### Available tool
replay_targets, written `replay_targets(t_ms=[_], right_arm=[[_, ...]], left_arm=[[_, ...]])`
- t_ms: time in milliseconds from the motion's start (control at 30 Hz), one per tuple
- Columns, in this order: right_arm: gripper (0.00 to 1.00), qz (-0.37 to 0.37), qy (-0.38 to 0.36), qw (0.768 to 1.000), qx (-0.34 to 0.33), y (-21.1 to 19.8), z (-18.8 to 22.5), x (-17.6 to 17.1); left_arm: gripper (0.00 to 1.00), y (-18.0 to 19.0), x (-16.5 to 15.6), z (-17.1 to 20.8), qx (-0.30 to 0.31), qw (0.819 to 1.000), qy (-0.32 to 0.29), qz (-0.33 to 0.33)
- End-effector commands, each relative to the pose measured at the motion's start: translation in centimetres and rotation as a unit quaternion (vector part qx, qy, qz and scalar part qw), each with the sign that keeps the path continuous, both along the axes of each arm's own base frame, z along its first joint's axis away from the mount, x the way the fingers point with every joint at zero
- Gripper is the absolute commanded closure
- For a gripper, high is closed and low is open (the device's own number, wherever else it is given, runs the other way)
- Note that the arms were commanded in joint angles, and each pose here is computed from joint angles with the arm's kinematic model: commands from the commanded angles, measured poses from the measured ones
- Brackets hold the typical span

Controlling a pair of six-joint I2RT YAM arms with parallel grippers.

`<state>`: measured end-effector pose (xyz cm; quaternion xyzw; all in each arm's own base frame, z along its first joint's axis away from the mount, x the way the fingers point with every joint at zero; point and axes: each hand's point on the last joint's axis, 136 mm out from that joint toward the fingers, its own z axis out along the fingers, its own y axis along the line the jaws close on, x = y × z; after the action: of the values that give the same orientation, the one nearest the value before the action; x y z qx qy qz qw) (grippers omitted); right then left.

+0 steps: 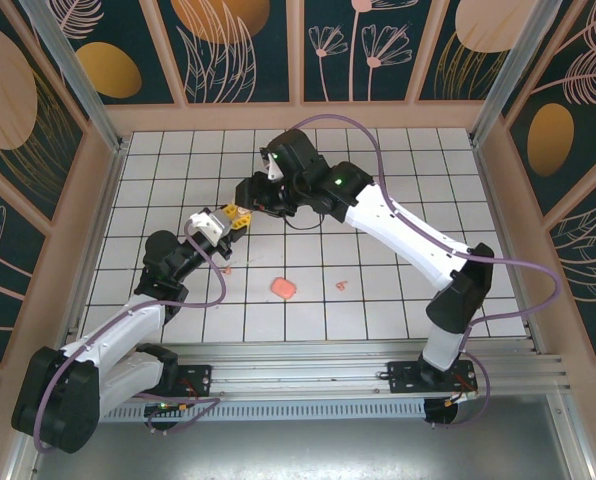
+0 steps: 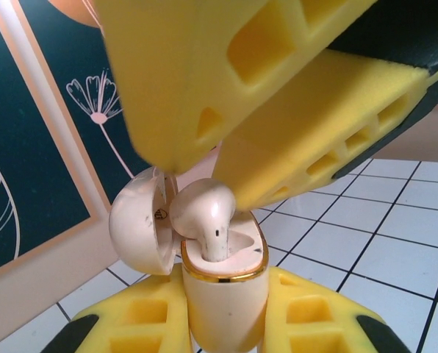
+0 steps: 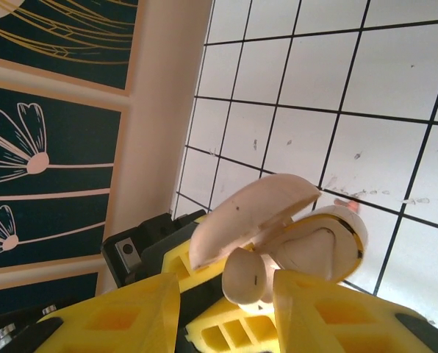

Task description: Insert the wireless bluetooth earbuds into the charging case

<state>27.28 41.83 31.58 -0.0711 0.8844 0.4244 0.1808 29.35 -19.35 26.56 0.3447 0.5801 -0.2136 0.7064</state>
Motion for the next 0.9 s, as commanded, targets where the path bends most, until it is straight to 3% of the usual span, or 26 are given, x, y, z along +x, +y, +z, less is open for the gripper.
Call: replay_targets(t_ms=[0,433,867], right_arm=[[0.61,-0.007,-0.027,1.0,0.009,-1.8,2.4,-0.3],[0.8,0.031,-0.049,0.998,0.036,-0.9,3.6,-0.6],[0.84,0.061,-0.04,0.997,0.038,0.9,2.6,-0.3]], left_arm=[[0.98,-0.2,-0.5,1.5,-0.017,0.999,-0.025,-0.01],[0.99,-0.1,-0.8,1.6,-0.018,0.999,-0.024,-0.013],[0.98,-0.1,-1.0,1.5,-0.015,0.999,-0.023,-0.016]])
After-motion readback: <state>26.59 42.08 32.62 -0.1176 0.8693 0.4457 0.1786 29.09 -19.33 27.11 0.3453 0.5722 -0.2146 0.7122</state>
